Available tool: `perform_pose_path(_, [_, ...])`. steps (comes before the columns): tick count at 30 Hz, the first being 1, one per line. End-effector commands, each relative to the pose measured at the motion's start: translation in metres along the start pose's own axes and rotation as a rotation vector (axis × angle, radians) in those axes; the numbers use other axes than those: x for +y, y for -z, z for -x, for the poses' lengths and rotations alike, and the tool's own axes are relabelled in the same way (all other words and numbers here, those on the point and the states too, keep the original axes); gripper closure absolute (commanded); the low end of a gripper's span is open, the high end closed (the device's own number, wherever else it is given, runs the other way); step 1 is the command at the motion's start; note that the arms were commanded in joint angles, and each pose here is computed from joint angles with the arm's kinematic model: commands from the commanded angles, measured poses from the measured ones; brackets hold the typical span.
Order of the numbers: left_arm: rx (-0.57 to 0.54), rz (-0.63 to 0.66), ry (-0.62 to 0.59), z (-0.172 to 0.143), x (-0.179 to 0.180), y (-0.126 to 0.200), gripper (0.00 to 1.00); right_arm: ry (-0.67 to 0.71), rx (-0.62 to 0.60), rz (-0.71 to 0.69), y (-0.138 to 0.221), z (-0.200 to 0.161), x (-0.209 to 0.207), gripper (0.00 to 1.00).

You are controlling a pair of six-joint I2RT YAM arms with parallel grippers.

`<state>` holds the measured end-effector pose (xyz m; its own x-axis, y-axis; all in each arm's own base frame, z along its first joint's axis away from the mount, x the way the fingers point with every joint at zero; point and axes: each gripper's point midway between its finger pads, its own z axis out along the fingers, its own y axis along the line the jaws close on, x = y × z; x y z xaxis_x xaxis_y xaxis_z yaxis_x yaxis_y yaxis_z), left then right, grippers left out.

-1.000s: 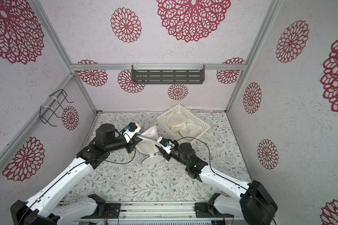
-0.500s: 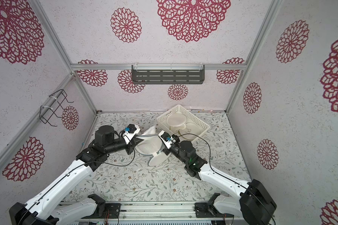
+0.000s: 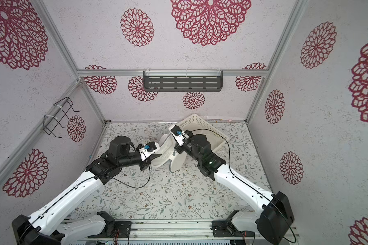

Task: Turn the laundry bag inside out
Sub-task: Turn over the laundry bag.

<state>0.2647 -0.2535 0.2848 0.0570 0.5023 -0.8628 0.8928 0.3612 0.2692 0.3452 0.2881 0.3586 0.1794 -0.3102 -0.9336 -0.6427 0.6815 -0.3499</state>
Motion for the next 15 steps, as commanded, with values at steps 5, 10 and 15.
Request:
perform_pose_path(5, [-0.008,-0.177,-0.111,-0.002,-0.042,0.008,1.00,0.015,0.072,0.262,-0.025,-0.008,0.006,0.81])
perform_pose_path(10, [-0.050,-0.159,-0.157,0.010,-0.043,0.021,1.00,-0.158,0.135,0.438,-0.037,-0.045,0.018,0.64])
perform_pose_path(15, [-0.180,-0.058,-0.142,0.035,-0.033,0.037,1.00,-0.374,0.229,0.526,-0.038,-0.076,0.028,0.50])
